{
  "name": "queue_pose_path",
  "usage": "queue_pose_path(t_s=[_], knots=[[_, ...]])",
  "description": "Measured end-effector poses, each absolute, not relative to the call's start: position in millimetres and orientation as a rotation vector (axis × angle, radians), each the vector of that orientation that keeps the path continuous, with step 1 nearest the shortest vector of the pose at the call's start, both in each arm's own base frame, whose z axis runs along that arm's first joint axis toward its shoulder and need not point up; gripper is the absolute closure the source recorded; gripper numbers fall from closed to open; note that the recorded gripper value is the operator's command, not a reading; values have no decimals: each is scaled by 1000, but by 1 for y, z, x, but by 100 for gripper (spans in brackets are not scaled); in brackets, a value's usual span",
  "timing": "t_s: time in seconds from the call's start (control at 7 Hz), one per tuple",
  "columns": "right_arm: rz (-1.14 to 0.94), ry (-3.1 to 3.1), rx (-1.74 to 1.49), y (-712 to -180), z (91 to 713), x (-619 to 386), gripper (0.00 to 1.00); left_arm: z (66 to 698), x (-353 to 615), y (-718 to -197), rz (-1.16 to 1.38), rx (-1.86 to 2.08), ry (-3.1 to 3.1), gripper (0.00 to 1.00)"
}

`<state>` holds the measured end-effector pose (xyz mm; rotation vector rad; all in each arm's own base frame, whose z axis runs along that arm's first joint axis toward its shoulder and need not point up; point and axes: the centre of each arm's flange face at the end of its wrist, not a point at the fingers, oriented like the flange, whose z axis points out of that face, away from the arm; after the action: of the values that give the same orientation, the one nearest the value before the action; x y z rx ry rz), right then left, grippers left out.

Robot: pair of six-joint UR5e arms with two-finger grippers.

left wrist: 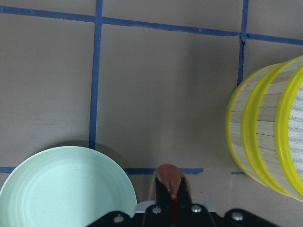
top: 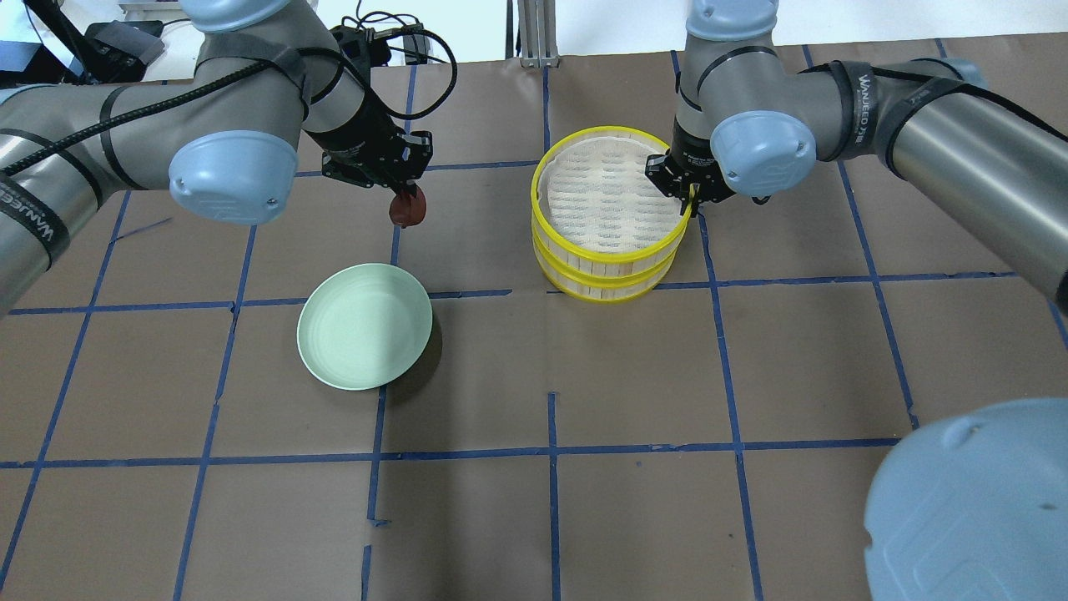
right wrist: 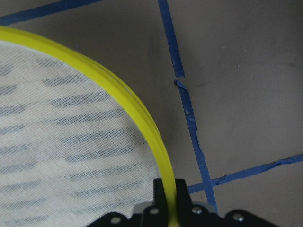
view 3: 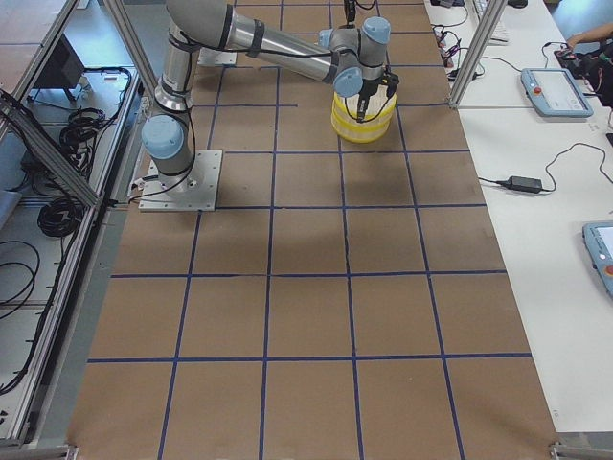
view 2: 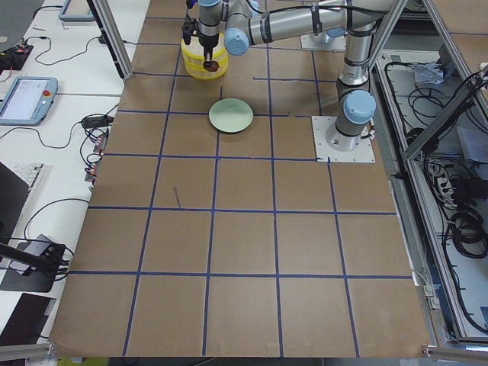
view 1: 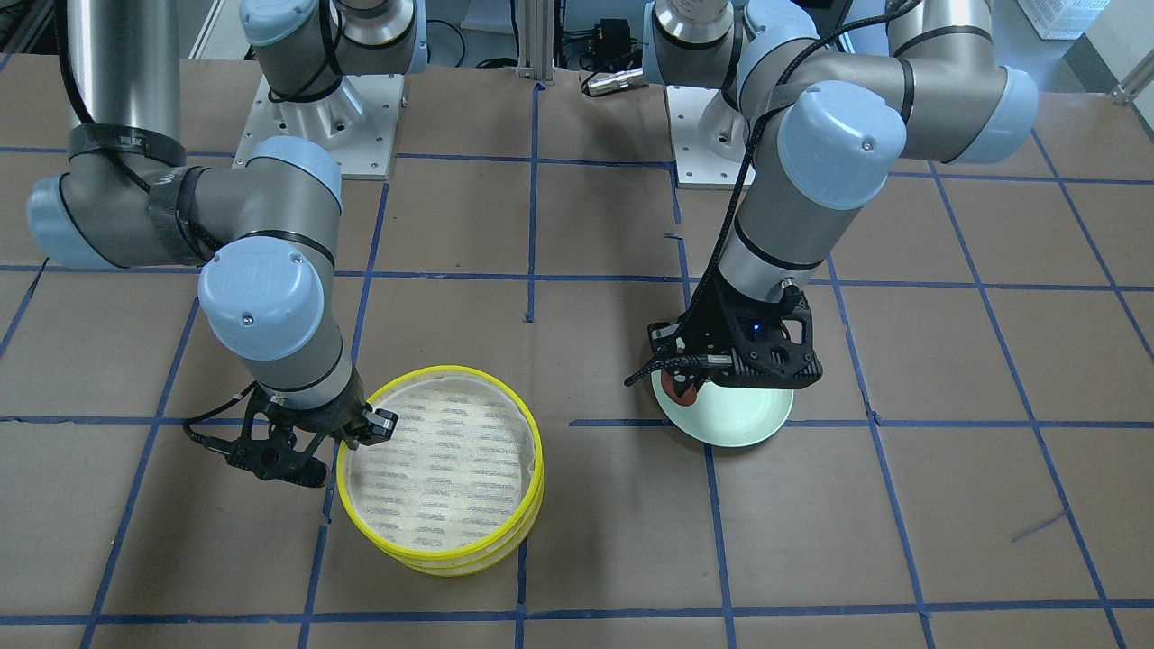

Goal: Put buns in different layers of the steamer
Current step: 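Hold the brown bun aloft with the left gripper while the right holds the steamer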

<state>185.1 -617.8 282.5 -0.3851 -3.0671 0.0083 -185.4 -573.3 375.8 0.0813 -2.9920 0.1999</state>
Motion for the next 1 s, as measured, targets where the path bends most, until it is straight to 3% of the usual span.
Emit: queue_pose_path(t_s=[1.0], knots=[[9,-3087,-372,-620,283,186,89,382,-198,-557,167,47,-2994,96]])
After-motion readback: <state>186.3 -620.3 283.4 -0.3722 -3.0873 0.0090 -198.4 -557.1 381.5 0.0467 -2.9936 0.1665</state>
